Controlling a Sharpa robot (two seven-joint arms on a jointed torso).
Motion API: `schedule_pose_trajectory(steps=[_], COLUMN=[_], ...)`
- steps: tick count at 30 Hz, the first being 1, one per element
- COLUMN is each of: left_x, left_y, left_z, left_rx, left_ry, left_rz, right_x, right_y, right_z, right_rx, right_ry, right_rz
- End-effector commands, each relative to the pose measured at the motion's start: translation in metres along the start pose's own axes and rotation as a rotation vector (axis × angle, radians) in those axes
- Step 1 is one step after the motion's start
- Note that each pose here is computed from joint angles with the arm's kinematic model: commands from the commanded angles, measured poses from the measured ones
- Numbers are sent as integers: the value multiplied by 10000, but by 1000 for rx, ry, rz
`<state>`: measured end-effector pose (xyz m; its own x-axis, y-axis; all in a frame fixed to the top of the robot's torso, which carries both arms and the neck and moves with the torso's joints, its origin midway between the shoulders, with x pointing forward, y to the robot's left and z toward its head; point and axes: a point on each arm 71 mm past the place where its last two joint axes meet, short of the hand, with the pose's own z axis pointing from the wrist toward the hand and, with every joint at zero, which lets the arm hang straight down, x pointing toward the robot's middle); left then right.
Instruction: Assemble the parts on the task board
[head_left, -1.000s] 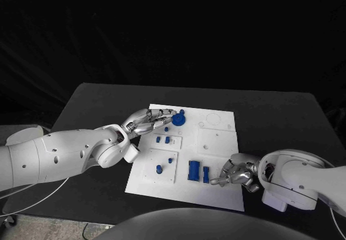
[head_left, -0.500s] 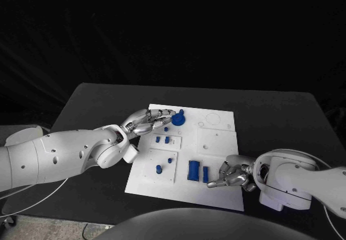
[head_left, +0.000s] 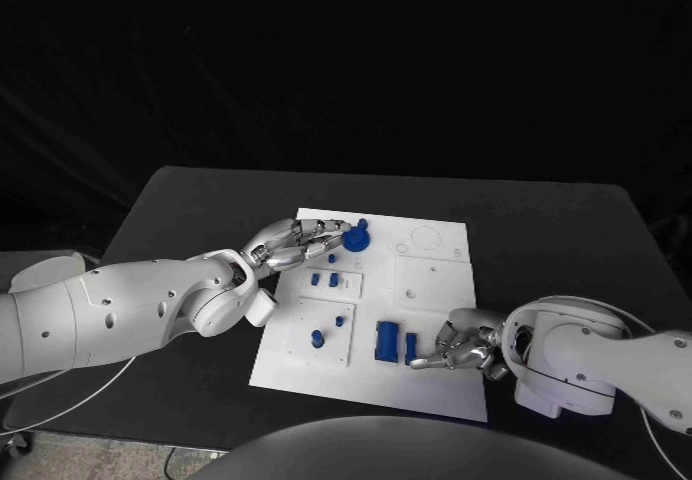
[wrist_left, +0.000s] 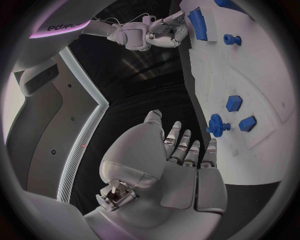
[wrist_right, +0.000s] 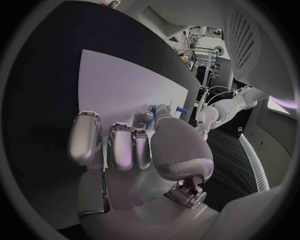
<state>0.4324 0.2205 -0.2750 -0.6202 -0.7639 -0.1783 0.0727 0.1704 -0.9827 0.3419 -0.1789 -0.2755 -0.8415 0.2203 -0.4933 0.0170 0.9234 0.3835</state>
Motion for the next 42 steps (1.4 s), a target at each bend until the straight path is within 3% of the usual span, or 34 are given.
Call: schedule_pose_trajectory(steps=[1,29,35,42], left_x=[26,25,8,-2], left_y=[-3,4,-8,-69], left_z=[5,1,-37,-94], left_rx=[5,1,6,18], left_ry=[21,26,15,-3], left_rz=[-13,-27,-25,-18], right_x=[-3,18,-43,-391], right_y=[-4,65,32,34], right_z=[16,65,-32,-248], right_rx=[10,-3,-52,-157], right_ry=[-4,-32,-96,-224], right_rz=[-9,-3,49,170])
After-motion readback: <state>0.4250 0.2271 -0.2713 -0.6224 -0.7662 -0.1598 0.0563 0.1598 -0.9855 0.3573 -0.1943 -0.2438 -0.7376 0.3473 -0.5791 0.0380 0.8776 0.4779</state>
